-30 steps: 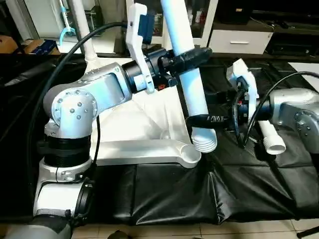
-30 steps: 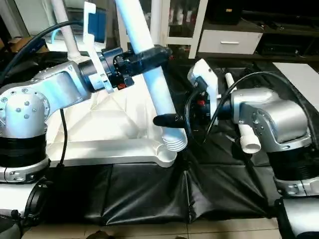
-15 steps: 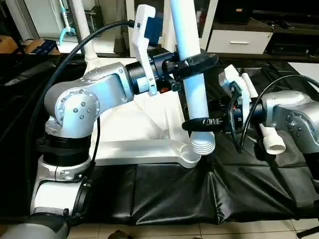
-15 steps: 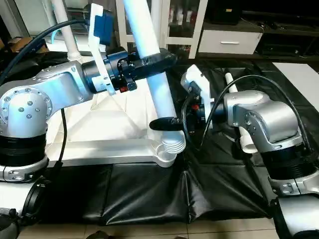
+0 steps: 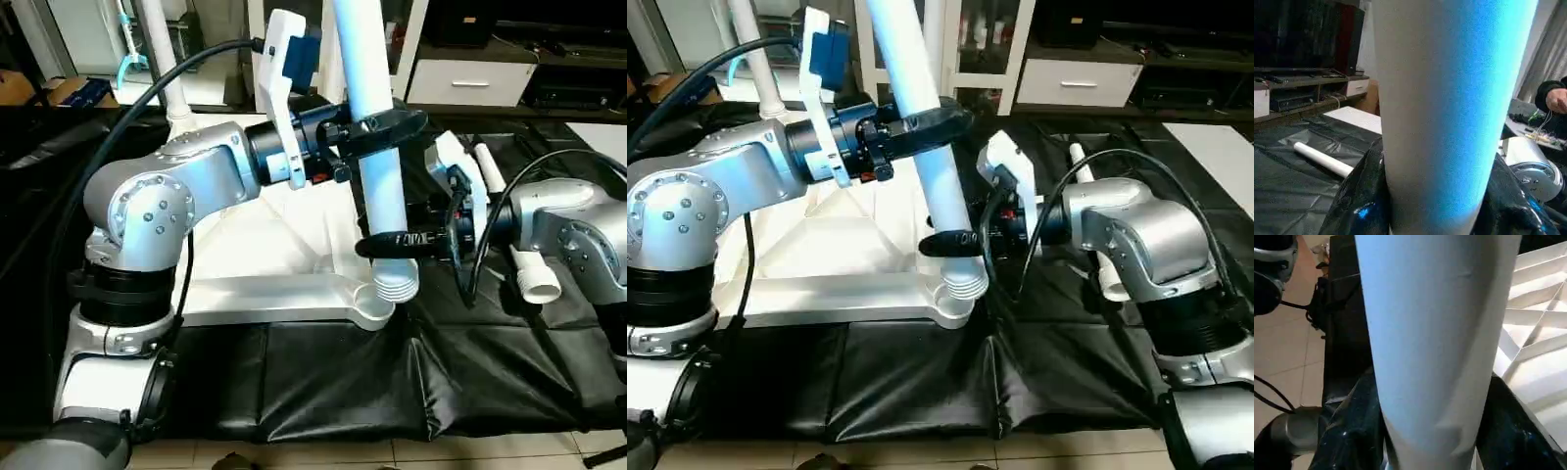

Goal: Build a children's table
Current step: Pick table leg

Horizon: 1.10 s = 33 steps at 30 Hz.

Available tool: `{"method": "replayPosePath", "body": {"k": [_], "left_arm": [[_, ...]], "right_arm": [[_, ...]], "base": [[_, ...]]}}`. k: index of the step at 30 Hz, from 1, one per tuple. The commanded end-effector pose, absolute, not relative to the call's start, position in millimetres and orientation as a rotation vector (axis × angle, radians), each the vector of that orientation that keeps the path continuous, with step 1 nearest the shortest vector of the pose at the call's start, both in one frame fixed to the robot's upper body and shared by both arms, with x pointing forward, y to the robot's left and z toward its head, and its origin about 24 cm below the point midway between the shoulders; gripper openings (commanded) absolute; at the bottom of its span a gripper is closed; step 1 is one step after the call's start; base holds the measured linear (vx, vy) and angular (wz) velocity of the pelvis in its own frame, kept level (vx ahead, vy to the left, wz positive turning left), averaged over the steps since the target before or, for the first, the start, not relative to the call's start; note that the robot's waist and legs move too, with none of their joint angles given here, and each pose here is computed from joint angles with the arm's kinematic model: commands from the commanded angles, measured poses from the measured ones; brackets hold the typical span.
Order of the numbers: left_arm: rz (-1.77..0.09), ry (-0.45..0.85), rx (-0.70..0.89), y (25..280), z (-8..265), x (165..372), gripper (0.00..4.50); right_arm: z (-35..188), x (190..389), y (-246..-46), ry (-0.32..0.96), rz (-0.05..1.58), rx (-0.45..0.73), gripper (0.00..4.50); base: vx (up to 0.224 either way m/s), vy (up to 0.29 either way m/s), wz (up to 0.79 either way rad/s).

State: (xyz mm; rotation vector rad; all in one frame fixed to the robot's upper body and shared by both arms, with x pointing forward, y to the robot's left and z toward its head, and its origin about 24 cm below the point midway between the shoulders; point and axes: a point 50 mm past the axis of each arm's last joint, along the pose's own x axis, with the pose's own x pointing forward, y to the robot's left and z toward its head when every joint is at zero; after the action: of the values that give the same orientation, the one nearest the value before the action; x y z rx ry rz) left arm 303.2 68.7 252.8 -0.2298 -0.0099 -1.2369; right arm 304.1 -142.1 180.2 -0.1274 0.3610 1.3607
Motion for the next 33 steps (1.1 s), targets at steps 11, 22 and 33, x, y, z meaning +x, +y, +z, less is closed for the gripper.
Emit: {"method": "replayPosePath", "body": {"k": [11, 22, 33], "left_arm": [[-1.202, -0.030, -0.262, 77, 255, 308, 3.34], [-0.972, -0.117, -0.255, 119, 232, 328, 4.21], [-1.265, 0.193, 0.360, 118, 112, 287, 4.21]], "right_arm": [[188, 311.2, -146.6, 0.250, 1.240, -0.019, 1.88], [205, 329.1, -182.0, 0.084, 0.926, 0.149, 1.87], [150, 325.5, -205.3, 0.085, 0.730, 0.188, 1.87]], "base": [[0.000, 0.000, 0.00], [0.000, 0.000, 0.00], [0.000, 0.000, 0.00]]}}
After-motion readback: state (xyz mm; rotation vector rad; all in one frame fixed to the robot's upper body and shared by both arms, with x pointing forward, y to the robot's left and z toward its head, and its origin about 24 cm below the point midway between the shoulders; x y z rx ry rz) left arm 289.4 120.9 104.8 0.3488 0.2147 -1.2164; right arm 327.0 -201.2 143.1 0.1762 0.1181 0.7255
